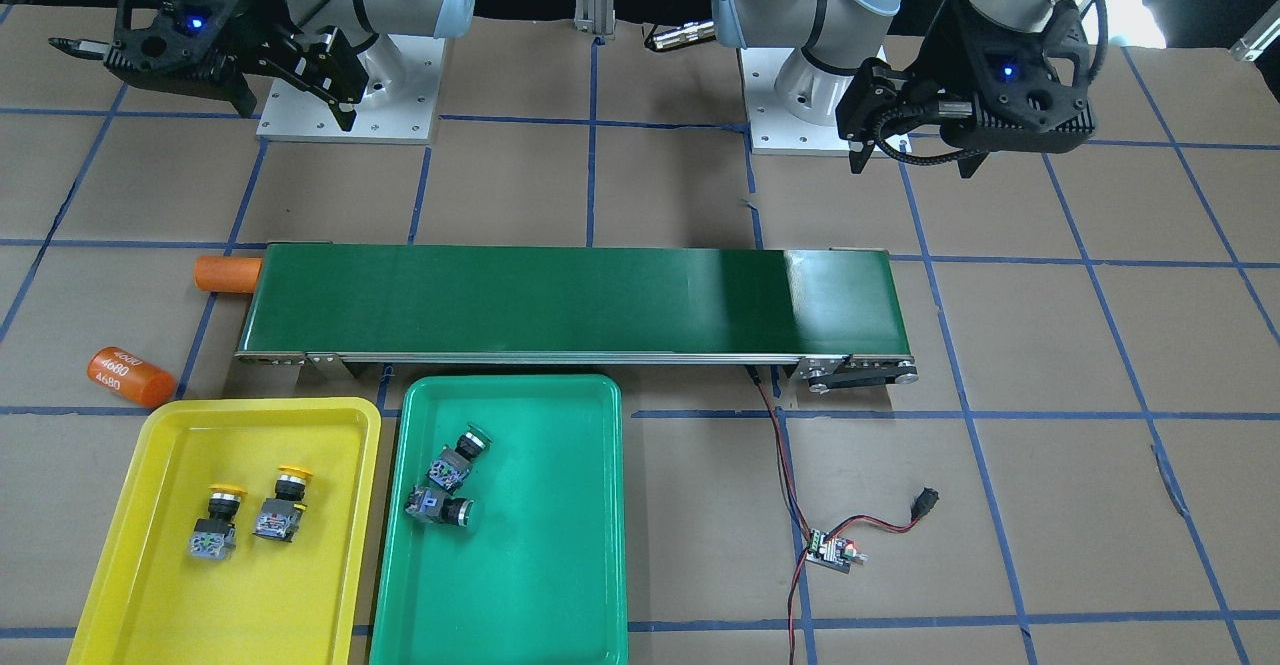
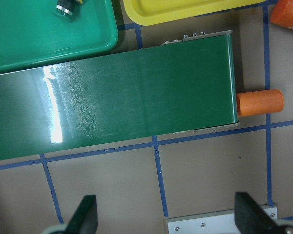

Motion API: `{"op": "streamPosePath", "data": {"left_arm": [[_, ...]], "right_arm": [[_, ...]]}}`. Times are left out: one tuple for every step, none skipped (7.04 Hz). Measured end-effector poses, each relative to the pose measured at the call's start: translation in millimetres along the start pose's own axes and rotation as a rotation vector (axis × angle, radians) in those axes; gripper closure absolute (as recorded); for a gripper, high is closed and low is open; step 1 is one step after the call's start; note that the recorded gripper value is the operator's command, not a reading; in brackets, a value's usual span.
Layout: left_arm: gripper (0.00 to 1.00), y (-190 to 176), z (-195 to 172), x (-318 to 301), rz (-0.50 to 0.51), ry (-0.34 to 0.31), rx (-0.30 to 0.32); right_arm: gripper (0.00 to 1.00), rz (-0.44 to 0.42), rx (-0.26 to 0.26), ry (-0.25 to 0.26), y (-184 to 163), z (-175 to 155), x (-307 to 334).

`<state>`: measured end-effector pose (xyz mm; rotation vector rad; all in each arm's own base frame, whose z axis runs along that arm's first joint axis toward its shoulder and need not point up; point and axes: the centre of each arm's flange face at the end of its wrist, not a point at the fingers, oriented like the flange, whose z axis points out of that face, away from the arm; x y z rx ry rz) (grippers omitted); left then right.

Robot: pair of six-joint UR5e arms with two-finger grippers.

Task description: Sort buttons by color to trays

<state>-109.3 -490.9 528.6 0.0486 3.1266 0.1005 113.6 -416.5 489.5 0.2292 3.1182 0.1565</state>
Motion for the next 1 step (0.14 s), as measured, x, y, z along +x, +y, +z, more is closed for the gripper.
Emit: {"op": "streamPosePath", "data": {"left_arm": [[0.0, 0.0, -0.2, 0.0, 0.0, 0.0, 0.0]], "right_arm": [[0.0, -0.004, 0.0, 0.0, 0.7, -0.1, -0.3]]}}
